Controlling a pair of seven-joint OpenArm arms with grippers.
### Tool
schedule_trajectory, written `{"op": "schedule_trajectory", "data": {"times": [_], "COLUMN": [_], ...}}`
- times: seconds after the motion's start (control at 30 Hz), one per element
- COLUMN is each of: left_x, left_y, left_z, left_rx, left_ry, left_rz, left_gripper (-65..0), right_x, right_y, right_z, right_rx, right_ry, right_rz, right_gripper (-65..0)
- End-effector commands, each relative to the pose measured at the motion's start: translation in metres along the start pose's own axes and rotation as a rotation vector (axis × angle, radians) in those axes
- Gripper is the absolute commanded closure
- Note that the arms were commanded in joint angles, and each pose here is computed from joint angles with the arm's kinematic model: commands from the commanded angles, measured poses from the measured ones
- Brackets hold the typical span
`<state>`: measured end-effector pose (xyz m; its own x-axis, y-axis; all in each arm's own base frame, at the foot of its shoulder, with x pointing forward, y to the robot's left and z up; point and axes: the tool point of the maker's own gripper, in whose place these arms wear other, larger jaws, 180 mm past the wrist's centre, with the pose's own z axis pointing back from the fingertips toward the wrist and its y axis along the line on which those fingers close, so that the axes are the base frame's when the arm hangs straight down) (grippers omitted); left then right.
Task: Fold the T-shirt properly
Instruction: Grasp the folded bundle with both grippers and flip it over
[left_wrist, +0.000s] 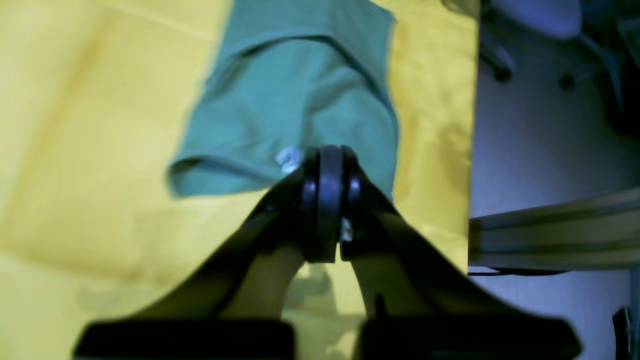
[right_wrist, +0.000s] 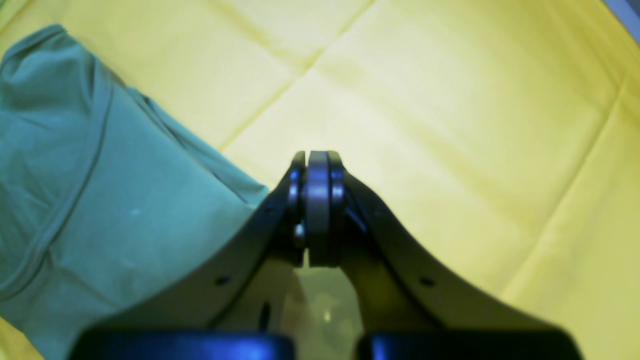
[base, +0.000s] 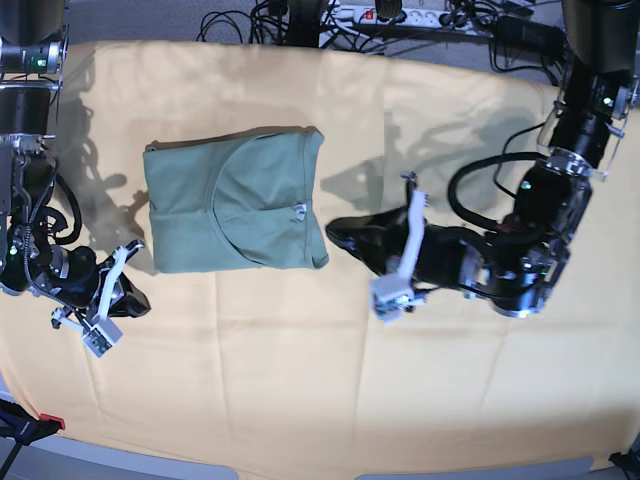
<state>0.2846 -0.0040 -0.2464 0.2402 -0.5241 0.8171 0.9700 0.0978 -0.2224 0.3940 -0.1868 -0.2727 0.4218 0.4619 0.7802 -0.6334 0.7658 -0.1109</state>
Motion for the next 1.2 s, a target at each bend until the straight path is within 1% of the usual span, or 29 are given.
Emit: {"op": "schedule_trajectory", "data": {"times": [0.0, 0.07, 0.17, 0.23, 0.3, 0.37, 0.43, 0.47, 0.57, 0.7, 0.8, 0.93, 1.03, 1.17], "left_x": [0.016, 0.014, 0.006, 0.006, 0.01, 0.014, 0.017, 0.018, 0.018, 0.02, 0.015, 0.0, -0.007, -0.016], "left_y": [-0.002, -0.009, -0.02, -0.024, -0.025, -0.036, -0.052, -0.059, -0.077, -0.089, -0.087, -0.083, -0.086, -0.089], "left_z": [-0.001, -0.02, -0.052, -0.07, -0.086, -0.097, -0.107, -0.111, -0.119, -0.123, -0.123, -0.125, -0.126, -0.129], "left_rx": [-0.004, -0.021, -0.028, -0.008, 0.022, -0.004, -0.06, -0.084, -0.146, -0.195, -0.19, -0.157, -0.16, -0.152], "left_ry": [-0.039, -0.052, -0.044, -0.055, -0.077, -0.099, -0.126, -0.141, -0.153, -0.154, -0.134, -0.086, -0.075, -0.054], "left_rz": [-0.037, -0.041, -0.056, -0.07, -0.06, -0.056, -0.064, -0.048, -0.005, 0.017, 0.015, 0.012, 0.027, 0.034], "left_gripper": [0.0, 0.0, 0.0, 0.0, 0.0, 0.0, 0.0, 0.0, 0.0, 0.0, 0.0, 0.0, 0.0, 0.0], "right_x": [0.015, 0.012, 0.006, 0.002, 0.001, 0.003, 0.004, 0.005, 0.005, 0.005, 0.003, -0.002, -0.006, -0.002], "right_y": [-0.008, -0.005, -0.002, -0.007, -0.012, -0.013, -0.012, -0.012, -0.012, -0.011, -0.006, 0.013, 0.017, 0.016], "right_z": [0.007, 0.003, -0.002, -0.003, -0.003, -0.003, -0.004, -0.004, -0.004, -0.004, -0.008, -0.02, -0.025, -0.026], "right_rx": [-0.015, -0.003, 0.005, -0.023, -0.053, -0.06, -0.055, -0.054, -0.054, -0.053, -0.038, 0.013, 0.008, 0.003], "right_ry": [-0.041, -0.03, -0.005, 0.018, 0.023, 0.011, 0.004, 0.001, 0.001, 0.002, 0.011, 0.046, 0.075, 0.062], "right_rz": [0.022, 0.02, 0.027, 0.049, 0.074, 0.08, 0.077, 0.076, 0.076, 0.077, 0.086, 0.129, 0.179, 0.188], "right_gripper": [0.0, 0.0, 0.0, 0.0, 0.0, 0.0, 0.0, 0.0, 0.0, 0.0, 0.0, 0.0, 0.0, 0.0]}}
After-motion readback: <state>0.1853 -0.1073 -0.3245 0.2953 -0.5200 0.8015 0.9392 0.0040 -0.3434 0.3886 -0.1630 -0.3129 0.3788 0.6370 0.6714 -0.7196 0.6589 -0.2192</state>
